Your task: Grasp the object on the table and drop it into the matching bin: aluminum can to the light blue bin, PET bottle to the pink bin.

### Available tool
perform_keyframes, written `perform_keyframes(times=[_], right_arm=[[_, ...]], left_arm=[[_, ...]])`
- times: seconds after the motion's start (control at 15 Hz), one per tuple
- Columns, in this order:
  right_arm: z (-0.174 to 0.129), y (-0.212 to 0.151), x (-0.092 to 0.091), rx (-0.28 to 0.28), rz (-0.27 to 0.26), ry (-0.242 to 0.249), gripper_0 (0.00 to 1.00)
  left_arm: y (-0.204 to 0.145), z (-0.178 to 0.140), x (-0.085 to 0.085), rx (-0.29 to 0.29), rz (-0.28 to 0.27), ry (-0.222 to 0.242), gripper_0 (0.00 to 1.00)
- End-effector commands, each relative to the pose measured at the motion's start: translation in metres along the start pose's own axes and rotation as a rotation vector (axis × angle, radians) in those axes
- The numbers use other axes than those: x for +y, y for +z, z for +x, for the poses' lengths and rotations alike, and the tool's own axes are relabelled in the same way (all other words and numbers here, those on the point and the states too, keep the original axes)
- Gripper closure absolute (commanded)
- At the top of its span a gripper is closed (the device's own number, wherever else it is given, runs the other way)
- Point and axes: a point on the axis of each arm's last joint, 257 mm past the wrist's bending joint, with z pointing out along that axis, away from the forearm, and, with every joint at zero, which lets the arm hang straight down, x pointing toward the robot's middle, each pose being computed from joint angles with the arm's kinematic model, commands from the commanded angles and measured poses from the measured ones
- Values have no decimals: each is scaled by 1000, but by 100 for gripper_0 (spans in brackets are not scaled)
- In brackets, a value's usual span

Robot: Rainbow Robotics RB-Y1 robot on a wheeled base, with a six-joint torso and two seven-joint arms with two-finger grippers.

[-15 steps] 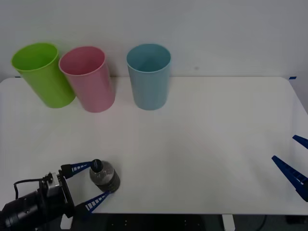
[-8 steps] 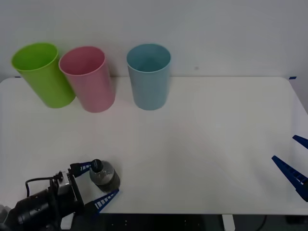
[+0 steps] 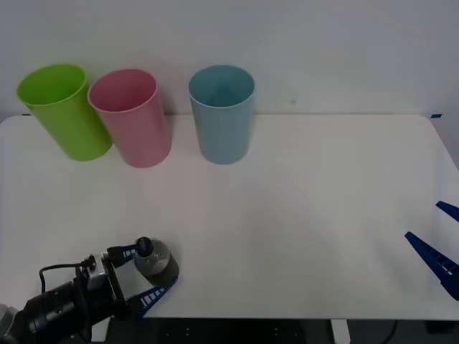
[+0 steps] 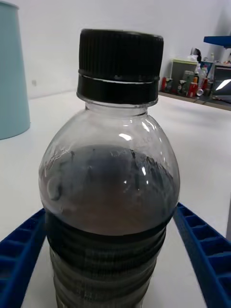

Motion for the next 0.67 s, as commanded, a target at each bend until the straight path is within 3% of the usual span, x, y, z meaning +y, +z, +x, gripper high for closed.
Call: perform_keyframes(times=[0.07, 0.4, 0.67], right_arm=[[0, 0, 0, 0, 0, 0, 0], [0, 0, 0, 0, 0, 0, 0], [0, 0, 0, 0, 0, 0, 0]], left_arm=[[0, -1, 0, -3, 2, -2, 100], [-2, -5, 4, -15, -13, -9, 100], [-19, -14, 18, -37, -48, -20, 100]])
